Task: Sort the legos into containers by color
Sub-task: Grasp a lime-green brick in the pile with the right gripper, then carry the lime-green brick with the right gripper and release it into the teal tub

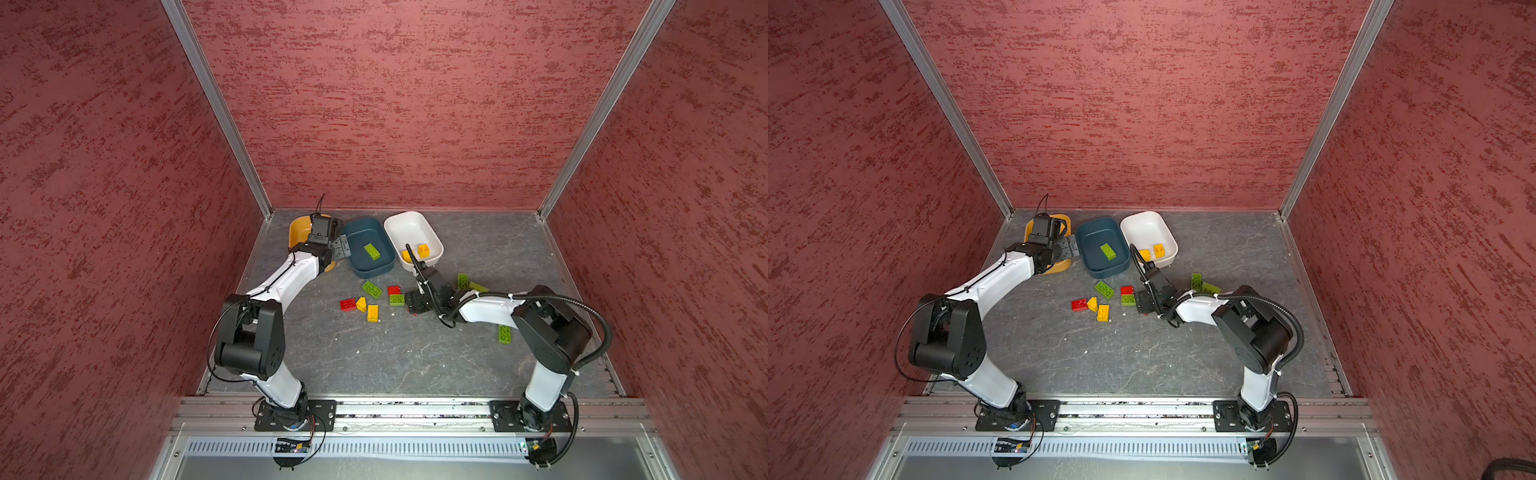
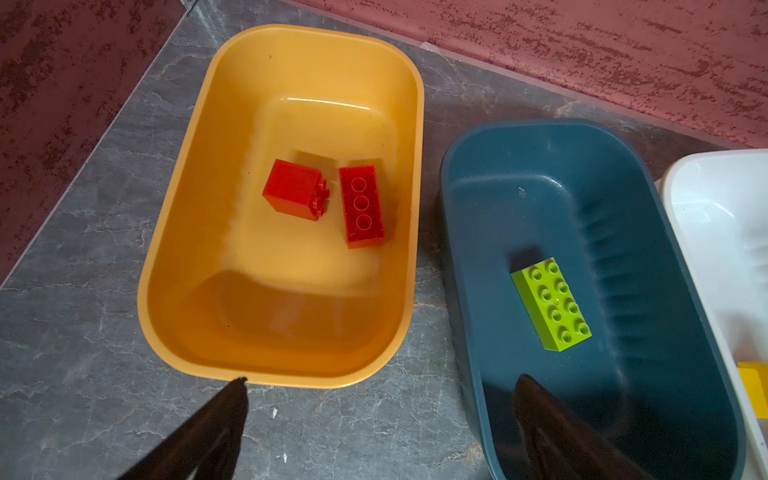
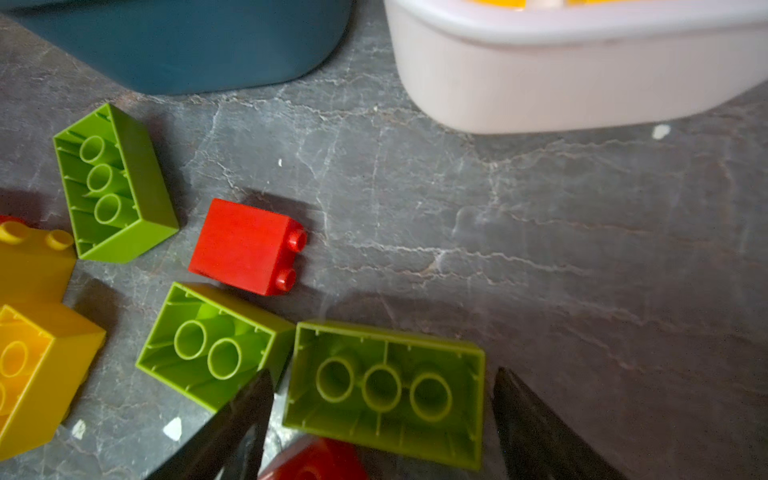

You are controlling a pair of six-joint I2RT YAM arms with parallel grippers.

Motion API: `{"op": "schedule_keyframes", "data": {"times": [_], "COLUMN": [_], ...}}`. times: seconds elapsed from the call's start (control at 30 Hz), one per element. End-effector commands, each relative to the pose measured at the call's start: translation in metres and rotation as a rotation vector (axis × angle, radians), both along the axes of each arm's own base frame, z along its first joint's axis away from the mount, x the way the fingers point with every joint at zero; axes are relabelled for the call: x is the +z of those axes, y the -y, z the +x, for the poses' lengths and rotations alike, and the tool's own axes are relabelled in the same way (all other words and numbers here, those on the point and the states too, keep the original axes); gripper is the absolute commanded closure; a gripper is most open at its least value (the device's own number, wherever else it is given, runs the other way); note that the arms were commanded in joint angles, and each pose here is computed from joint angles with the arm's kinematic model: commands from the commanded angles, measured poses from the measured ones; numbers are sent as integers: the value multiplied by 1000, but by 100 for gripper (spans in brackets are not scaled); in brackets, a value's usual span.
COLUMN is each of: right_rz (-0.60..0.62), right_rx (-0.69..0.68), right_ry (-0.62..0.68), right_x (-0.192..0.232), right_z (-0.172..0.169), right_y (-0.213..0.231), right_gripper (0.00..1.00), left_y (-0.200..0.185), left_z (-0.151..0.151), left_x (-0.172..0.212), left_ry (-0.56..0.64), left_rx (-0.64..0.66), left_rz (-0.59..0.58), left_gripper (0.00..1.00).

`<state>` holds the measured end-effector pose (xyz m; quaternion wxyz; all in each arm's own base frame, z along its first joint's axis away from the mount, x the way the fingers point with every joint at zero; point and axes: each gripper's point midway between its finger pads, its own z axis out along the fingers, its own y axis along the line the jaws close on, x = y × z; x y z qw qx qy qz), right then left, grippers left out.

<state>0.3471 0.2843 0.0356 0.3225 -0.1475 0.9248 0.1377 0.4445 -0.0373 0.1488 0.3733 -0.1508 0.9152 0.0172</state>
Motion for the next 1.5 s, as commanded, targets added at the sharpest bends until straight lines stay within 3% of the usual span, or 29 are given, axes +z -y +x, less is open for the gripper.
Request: {"op": "schedule_keyframes", "data": {"times": [0.0,0.1,0.33,0.57,0.77,0.97,1.27,1.47], "right_rz": [-37,-55,-7,75,202,290,257,168], "right_rx": [-24,-28,15,141,272,322,232,176], "right_ry": [21,22,70,153,272,365,324,294], "right_x": [2,-1,15,52,104,137,112,91], "right_z": [8,10,10,4,5,26,84,114], "right_y": [-1,-1,-9,-27,-57,-90,-125,-135], "right_gripper": [19,22,41,46,48,48,47,34], "left_y": [-3,-3,0,6,4,6,1,-3], "left_z": [-3,-4,-8,-19,-21,-23,-28,-30], "left_x": [7,8,17,21,28,26,24,23], "left_ry": [17,17,33,52,70,64,55,53], "left_rx": [14,13,4,1,2,-2,15,32], "left_rz": [6,7,-11,-74,-76,-89,-87,-102], "left_gripper": [1,1,1,0,1,1,1,0]}}
